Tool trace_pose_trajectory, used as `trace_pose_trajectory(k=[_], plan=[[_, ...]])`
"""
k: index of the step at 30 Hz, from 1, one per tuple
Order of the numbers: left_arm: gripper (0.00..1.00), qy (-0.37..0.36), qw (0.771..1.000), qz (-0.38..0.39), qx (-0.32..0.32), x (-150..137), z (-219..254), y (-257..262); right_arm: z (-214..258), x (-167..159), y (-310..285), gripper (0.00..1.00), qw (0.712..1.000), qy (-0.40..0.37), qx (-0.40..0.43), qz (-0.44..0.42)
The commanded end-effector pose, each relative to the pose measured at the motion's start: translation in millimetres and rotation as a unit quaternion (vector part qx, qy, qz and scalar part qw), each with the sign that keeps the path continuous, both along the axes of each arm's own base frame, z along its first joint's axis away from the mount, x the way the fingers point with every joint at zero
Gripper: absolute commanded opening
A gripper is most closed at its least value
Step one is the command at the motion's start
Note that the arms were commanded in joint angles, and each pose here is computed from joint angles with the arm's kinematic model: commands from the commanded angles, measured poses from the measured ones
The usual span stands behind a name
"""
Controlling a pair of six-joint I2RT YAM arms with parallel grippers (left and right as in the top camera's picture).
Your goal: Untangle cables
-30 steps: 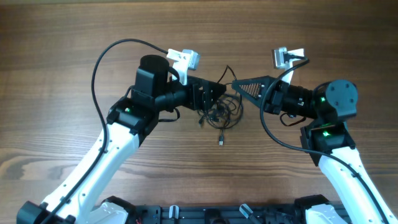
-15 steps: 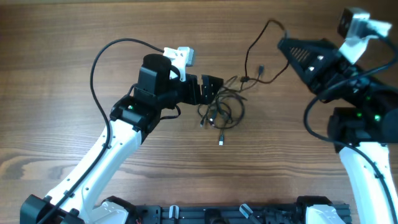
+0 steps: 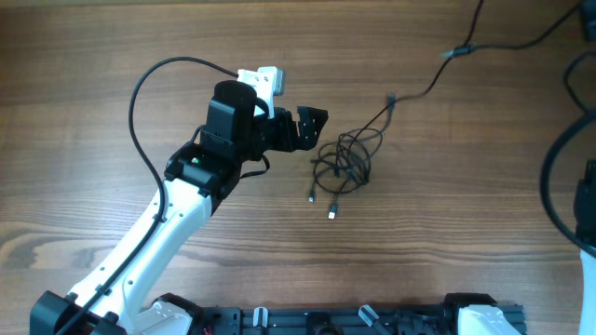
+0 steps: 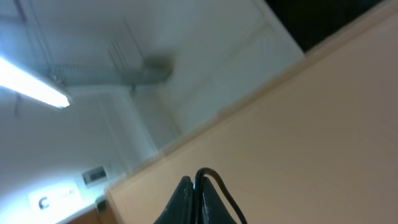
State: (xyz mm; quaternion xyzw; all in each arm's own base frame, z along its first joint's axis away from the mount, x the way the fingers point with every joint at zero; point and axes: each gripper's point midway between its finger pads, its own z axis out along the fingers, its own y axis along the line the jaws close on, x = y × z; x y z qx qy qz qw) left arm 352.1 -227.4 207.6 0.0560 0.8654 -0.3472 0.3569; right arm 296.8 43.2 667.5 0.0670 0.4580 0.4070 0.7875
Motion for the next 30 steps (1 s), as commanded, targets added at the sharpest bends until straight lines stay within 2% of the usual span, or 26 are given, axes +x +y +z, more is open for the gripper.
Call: trace_pose_trajectory(k=[1, 2, 4, 6, 8, 10, 12, 14, 15, 16, 18, 20, 22, 24, 26, 27, 30], plan=[[1.00, 0.003, 1.000, 0.005, 0.001, 1, -1, 1, 19, -5, -13, 0.05, 0.997, -0.028, 0.074, 0.009], [1.00, 0.003, 1.000, 0.006, 0.001, 1, -1, 1, 19, -1, -14, 0.05, 0.996, -0.029, 0.084, 0.013], [1.00, 0.002, 1.000, 0.006, 0.001, 2, -1, 1, 31, 0, -38, 0.05, 0.988, -0.071, 0.132, -0.032], [1.00, 0.005, 1.000, 0.006, 0.002, 1, -2, 1, 53, -24, -50, 0.05, 0.977, -0.136, 0.160, -0.047], [1.00, 0.006, 1.000, 0.006, 0.003, 0, -3, 1, 65, -37, -44, 0.05, 0.978, -0.148, 0.141, -0.043], [1.00, 0.007, 1.000, 0.006, 0.003, 0, -3, 1, 72, -39, -45, 0.05, 0.982, -0.129, 0.112, -0.078], [1.00, 0.006, 1.000, 0.006, 0.003, 1, -3, 1, 63, -20, -61, 0.05, 0.978, -0.069, 0.058, -0.186], [1.00, 0.006, 1.000, 0.006, 0.003, 1, -3, 1, 39, 8, -77, 0.05, 0.963, 0.004, 0.011, -0.268], [1.00, 0.006, 1.000, 0.006, 0.003, 1, -3, 1, 19, 30, -71, 0.04, 0.962, 0.043, -0.036, -0.268], [1.00, 0.006, 1.000, 0.006, 0.003, 1, -3, 1, 6, 43, -59, 0.04, 0.966, 0.063, -0.068, -0.240], [1.00, 0.006, 1.000, 0.006, 0.003, 1, -3, 1, -23, 63, 10, 0.04, 0.978, 0.069, -0.187, -0.067], [1.00, 0.007, 1.000, 0.006, 0.003, 1, -3, 1, -45, 53, 76, 0.04, 0.949, 0.007, -0.289, 0.128], [1.00, 0.007, 1.000, 0.006, 0.003, 0, -3, 1, -52, 84, 59, 0.04, 0.967, 0.061, -0.228, 0.096], [1.00, 0.012, 1.000, -0.019, -0.012, -6, 0, -6, -62, 99, 51, 0.04, 0.974, 0.113, -0.178, 0.089], [1.00, 0.002, 0.997, -0.064, -0.033, -14, 9, -18, -75, 101, 59, 0.04, 0.970, 0.156, -0.146, 0.118], [1.00, -0.023, 0.995, -0.092, -0.034, -17, 15, -23, -85, 103, 65, 0.04, 0.965, 0.184, -0.132, 0.135], [1.00, -0.106, 0.987, -0.114, -0.035, -7, 40, -29, -116, 105, 83, 0.04, 0.946, 0.252, -0.121, 0.167]])
